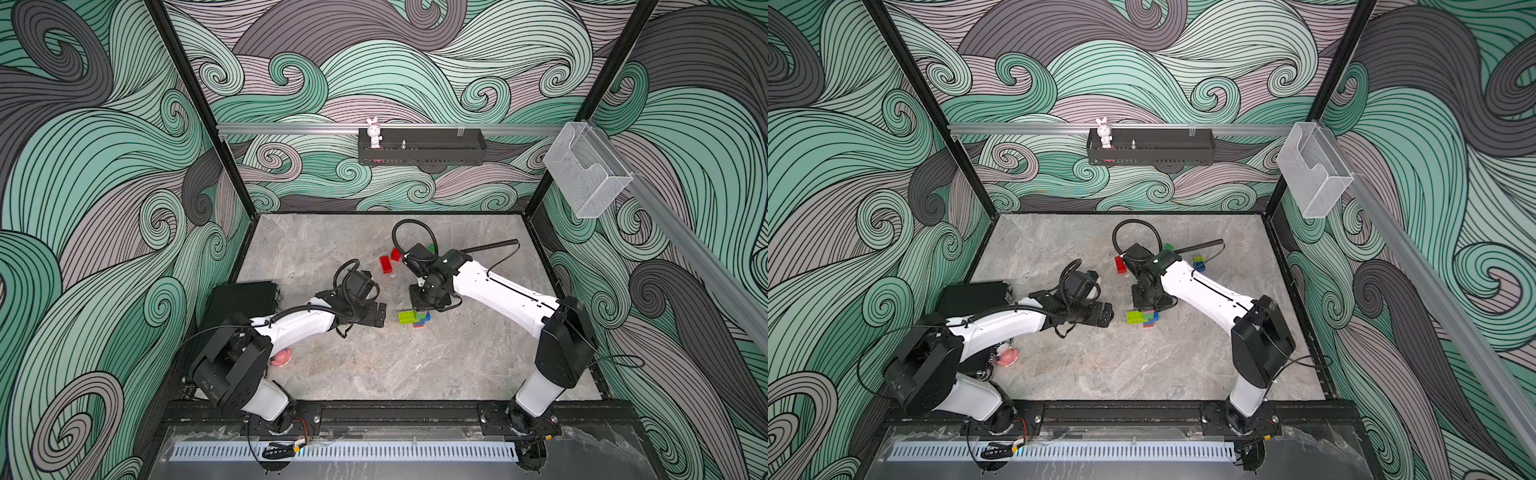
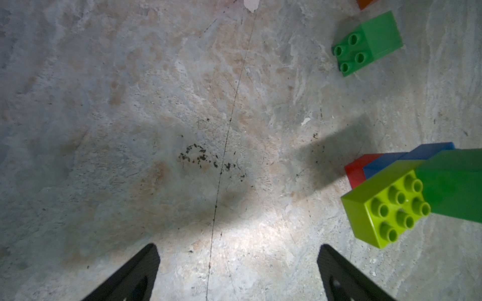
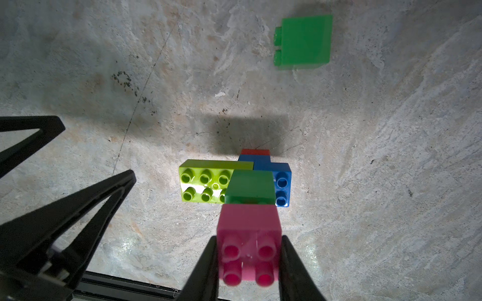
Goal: Assemble the number 4 with lego
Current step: Assemble the lego brick with the lego brick.
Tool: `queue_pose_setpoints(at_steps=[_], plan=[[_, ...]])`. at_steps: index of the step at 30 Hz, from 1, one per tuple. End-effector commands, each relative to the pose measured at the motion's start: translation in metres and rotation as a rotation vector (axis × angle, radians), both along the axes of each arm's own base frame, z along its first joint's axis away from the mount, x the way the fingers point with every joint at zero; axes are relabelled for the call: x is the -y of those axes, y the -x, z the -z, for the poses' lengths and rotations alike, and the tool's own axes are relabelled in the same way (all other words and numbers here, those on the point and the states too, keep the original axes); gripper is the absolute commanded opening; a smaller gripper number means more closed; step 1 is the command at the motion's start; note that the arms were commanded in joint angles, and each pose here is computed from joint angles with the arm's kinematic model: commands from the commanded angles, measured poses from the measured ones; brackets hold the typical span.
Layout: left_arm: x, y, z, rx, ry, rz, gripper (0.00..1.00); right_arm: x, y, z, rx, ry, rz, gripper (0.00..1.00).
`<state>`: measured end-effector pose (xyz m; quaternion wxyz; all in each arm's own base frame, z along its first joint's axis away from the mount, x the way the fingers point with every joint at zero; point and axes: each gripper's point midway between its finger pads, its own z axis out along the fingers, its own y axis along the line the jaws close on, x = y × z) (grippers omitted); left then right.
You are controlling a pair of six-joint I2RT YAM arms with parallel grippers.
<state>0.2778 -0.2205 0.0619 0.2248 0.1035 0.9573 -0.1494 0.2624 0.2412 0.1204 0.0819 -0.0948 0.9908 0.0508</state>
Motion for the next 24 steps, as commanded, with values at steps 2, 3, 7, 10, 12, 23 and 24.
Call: queue_pose_setpoints(at_steps=[2,3,7,10,12,23,24], plan=[[0.006,-0.003,-0.004,-0.009,0.01,0.021,0.99,0.003,0.004,0.011,-0.026,0.036,-0.009,0.19],[0.007,-0.003,-0.004,-0.011,0.012,0.022,0.99,0.004,0.005,0.012,-0.03,0.042,-0.009,0.2],[0.008,-0.003,-0.002,-0.019,0.014,0.027,0.99,0.009,0.01,0.015,-0.049,0.066,-0.016,0.19],[0.008,-0.002,-0.002,-0.021,0.015,0.028,0.99,0.015,0.015,0.018,-0.069,0.098,-0.025,0.19],[0.009,-0.002,-0.002,-0.021,0.017,0.031,0.99,0.02,0.019,0.022,-0.085,0.131,-0.031,0.18],[0.012,-0.003,-0.001,-0.027,0.025,0.04,0.99,0.043,0.03,0.041,-0.119,0.269,-0.039,0.18],[0.012,-0.003,-0.002,-0.027,0.025,0.044,0.99,0.044,0.031,0.043,-0.127,0.277,-0.039,0.18]])
